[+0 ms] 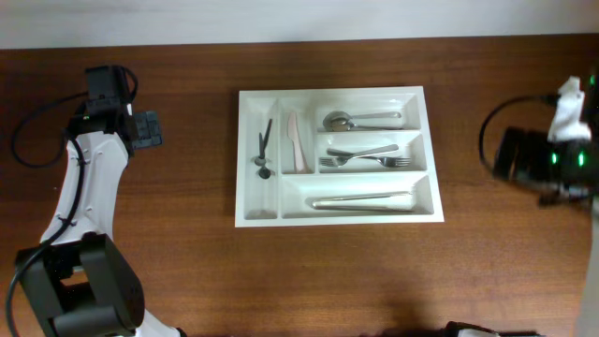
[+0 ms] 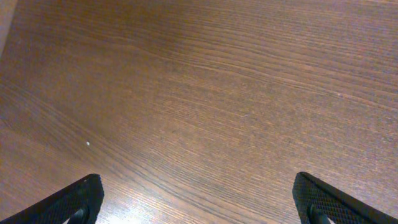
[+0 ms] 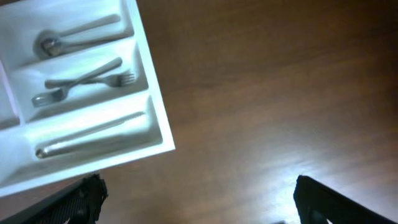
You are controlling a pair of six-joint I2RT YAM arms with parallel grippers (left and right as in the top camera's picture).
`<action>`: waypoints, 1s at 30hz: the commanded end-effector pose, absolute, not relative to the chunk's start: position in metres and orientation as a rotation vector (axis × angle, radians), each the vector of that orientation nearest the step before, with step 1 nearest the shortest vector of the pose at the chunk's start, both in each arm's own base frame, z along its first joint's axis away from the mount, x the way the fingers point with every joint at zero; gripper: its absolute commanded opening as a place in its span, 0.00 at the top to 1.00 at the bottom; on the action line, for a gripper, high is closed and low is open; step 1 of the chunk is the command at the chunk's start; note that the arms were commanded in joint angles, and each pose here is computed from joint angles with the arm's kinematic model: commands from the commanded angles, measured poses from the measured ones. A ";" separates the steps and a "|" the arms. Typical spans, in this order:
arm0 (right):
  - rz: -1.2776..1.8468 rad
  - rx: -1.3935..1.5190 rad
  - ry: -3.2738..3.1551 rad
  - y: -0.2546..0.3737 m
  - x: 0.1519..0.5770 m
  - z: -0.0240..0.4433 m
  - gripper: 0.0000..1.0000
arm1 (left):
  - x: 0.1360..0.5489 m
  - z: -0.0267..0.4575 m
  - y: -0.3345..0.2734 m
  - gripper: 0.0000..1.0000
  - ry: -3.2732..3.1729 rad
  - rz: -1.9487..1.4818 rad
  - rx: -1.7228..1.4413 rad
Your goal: Pack container
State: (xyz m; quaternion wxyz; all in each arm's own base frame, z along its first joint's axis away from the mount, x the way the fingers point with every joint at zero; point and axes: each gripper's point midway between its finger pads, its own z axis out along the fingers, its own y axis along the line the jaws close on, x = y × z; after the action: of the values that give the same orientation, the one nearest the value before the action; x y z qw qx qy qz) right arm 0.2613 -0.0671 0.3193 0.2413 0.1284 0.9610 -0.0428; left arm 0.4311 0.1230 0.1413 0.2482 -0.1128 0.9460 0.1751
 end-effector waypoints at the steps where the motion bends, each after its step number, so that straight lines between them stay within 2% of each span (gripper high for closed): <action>1: -0.220 0.303 2.572 -0.066 0.228 0.325 0.01 | 0.434 0.155 0.125 0.01 2.546 0.478 -0.296; 3: -0.219 0.281 2.484 -0.062 0.229 0.329 0.01 | 0.434 0.155 0.125 0.01 2.546 0.478 -0.295; 9: -0.146 0.166 1.965 -0.043 0.267 0.366 0.01 | 0.434 0.155 0.125 0.01 2.546 0.478 -0.296; 13: -0.064 0.093 1.734 -0.028 0.272 0.363 0.01 | 0.434 0.155 0.125 0.01 2.546 0.478 -0.296; 30: 0.046 -0.027 1.664 0.006 0.247 0.250 0.02 | 0.434 0.155 0.125 0.01 2.546 0.478 -0.296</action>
State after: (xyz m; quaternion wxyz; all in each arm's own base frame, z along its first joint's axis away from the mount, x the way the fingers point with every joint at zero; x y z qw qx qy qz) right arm 0.2514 -0.0061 0.2595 0.6632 0.0088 0.7484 0.0035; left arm 0.4315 0.1231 0.1416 0.2491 -0.1130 0.9457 0.1753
